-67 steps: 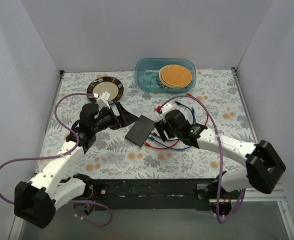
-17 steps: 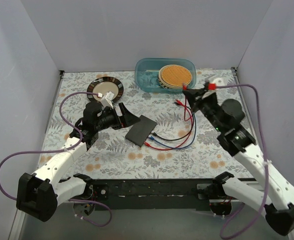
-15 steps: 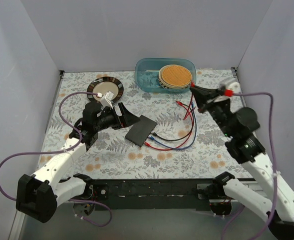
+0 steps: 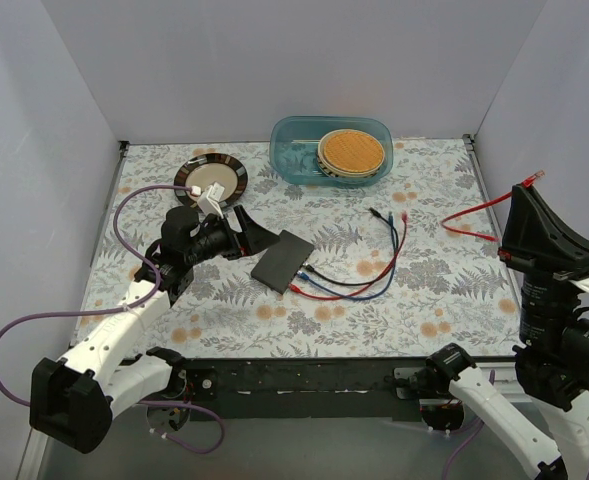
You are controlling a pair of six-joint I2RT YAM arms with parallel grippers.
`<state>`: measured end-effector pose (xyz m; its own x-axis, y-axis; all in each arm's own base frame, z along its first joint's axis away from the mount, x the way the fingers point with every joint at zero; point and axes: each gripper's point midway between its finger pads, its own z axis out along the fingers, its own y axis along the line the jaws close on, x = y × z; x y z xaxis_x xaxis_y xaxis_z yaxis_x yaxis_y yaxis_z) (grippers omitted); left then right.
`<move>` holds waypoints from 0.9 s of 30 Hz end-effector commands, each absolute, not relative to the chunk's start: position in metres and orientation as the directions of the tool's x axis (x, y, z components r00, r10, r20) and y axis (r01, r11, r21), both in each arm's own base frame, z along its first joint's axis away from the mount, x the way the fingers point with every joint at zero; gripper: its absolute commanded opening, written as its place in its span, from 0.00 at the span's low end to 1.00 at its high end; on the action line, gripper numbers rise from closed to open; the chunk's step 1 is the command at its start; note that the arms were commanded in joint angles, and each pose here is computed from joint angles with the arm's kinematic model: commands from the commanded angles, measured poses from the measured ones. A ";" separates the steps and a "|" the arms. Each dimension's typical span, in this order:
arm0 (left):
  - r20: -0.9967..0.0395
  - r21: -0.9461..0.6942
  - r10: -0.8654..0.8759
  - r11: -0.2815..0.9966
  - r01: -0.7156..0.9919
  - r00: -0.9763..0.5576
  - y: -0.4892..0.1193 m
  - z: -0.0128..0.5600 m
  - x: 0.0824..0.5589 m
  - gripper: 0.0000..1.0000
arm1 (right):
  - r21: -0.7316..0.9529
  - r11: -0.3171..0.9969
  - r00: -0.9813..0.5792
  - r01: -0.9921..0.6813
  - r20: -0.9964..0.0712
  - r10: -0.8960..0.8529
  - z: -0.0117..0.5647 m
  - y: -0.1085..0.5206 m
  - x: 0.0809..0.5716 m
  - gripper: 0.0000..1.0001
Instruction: Insert the plug into the switch port
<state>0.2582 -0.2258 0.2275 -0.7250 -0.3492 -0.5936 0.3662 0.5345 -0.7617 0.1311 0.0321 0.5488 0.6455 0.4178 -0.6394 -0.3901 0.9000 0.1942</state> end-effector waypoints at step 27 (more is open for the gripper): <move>-0.593 -0.766 -0.286 0.489 0.418 -0.753 -0.236 0.223 0.249 0.98 | 0.217 0.435 -0.358 -0.874 -0.893 -0.274 0.186 0.269 0.245 0.01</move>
